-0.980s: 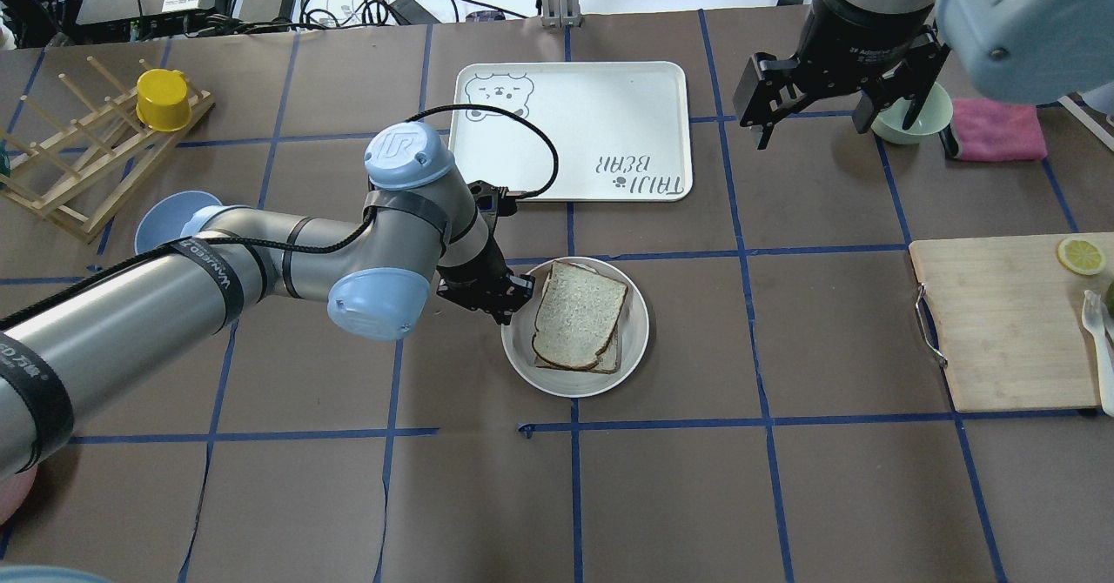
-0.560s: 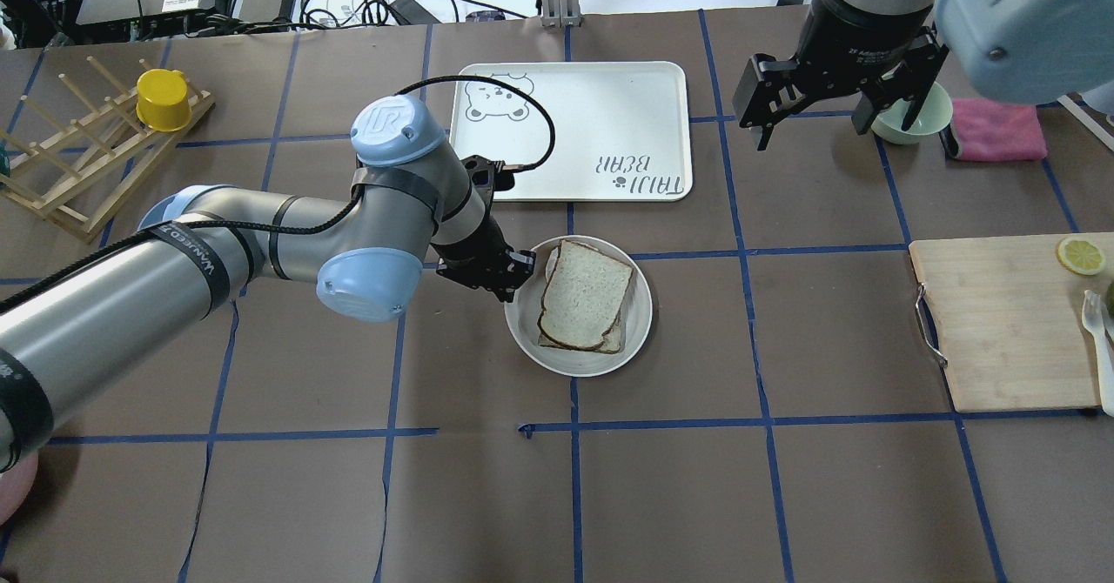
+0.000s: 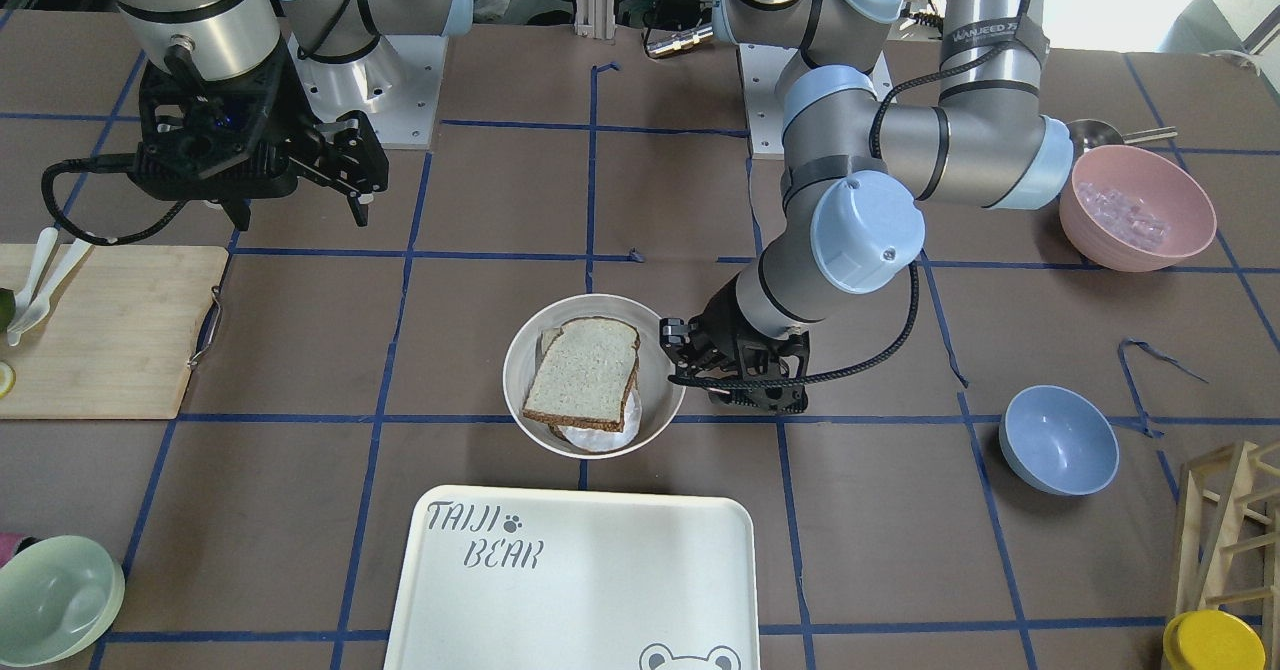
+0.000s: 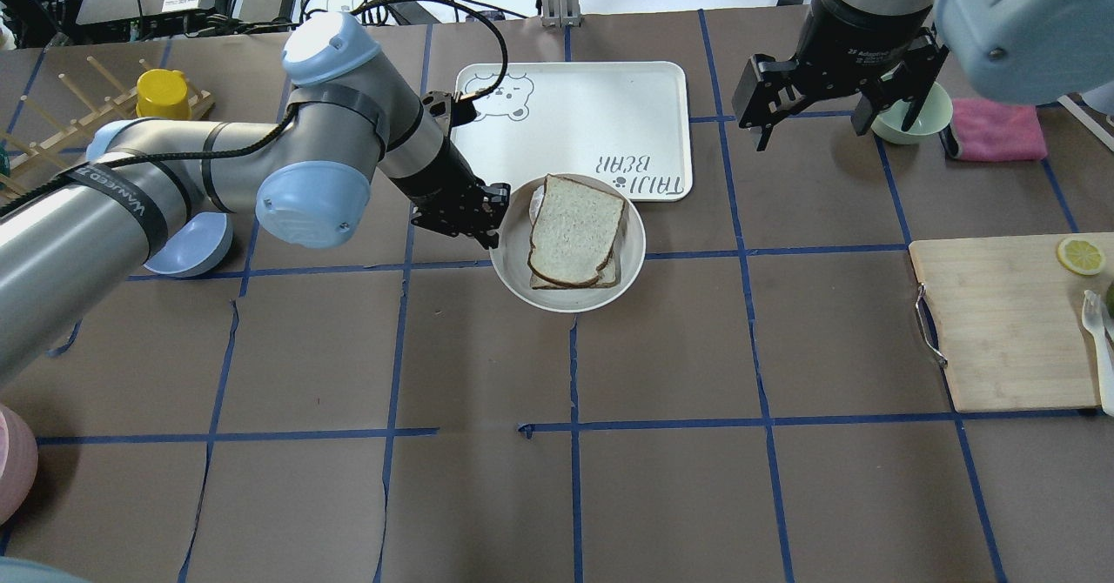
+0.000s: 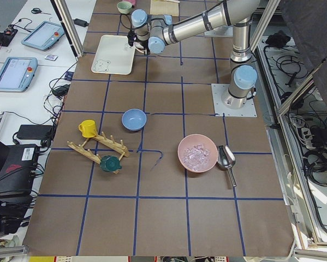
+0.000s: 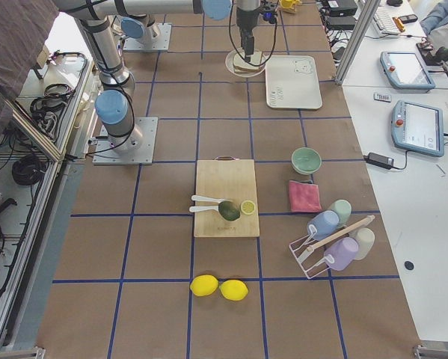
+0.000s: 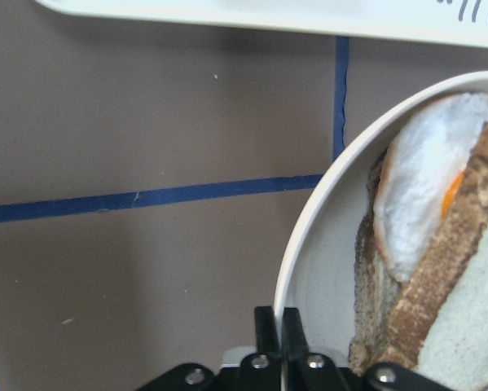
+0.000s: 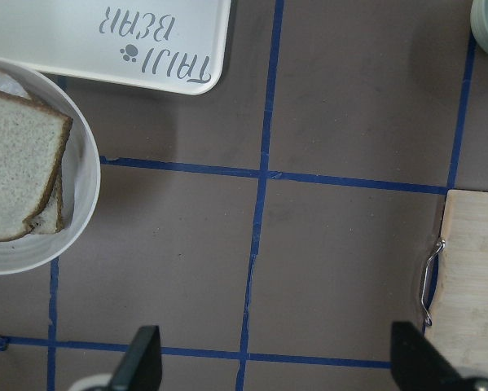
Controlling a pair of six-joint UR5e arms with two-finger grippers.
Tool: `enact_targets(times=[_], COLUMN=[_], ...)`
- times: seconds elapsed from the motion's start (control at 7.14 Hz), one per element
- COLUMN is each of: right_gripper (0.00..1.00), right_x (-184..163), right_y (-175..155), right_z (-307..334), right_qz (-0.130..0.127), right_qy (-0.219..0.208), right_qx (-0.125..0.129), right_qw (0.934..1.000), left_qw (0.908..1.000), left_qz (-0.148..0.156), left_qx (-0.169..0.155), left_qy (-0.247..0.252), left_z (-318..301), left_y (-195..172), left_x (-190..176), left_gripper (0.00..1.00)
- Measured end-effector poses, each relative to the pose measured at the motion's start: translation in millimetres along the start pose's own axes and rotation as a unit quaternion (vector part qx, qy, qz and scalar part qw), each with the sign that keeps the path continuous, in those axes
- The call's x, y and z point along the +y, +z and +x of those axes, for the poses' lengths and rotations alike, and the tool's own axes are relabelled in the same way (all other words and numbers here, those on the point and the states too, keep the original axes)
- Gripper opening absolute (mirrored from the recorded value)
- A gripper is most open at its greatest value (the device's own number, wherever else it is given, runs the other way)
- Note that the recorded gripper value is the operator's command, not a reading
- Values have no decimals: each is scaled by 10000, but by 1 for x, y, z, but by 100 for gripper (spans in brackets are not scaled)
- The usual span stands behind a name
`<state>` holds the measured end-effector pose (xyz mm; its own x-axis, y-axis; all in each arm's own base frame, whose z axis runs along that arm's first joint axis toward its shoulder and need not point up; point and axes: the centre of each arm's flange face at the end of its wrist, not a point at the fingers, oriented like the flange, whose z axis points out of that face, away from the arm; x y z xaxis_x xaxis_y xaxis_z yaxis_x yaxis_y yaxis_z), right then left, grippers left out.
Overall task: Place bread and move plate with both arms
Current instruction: 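Slide the plate with the left gripper onto the white bear tray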
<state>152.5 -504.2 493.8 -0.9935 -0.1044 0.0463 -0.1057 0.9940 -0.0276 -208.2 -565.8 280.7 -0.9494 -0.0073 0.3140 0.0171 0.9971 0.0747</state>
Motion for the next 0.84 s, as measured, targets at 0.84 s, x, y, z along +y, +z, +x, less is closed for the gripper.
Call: enact_targets(times=[0.84], right_gripper=[100], right_x=[0], right_y=[0], right_z=[0], right_qz=[5], right_qy=[30], right_qx=[2], right_qw=[10000], left_qw=[9992], left_qz=[401], left_qx=[19], left_qy=[-61], left_z=[-10], left_y=[12], left_x=[-144], left_gripper=[0])
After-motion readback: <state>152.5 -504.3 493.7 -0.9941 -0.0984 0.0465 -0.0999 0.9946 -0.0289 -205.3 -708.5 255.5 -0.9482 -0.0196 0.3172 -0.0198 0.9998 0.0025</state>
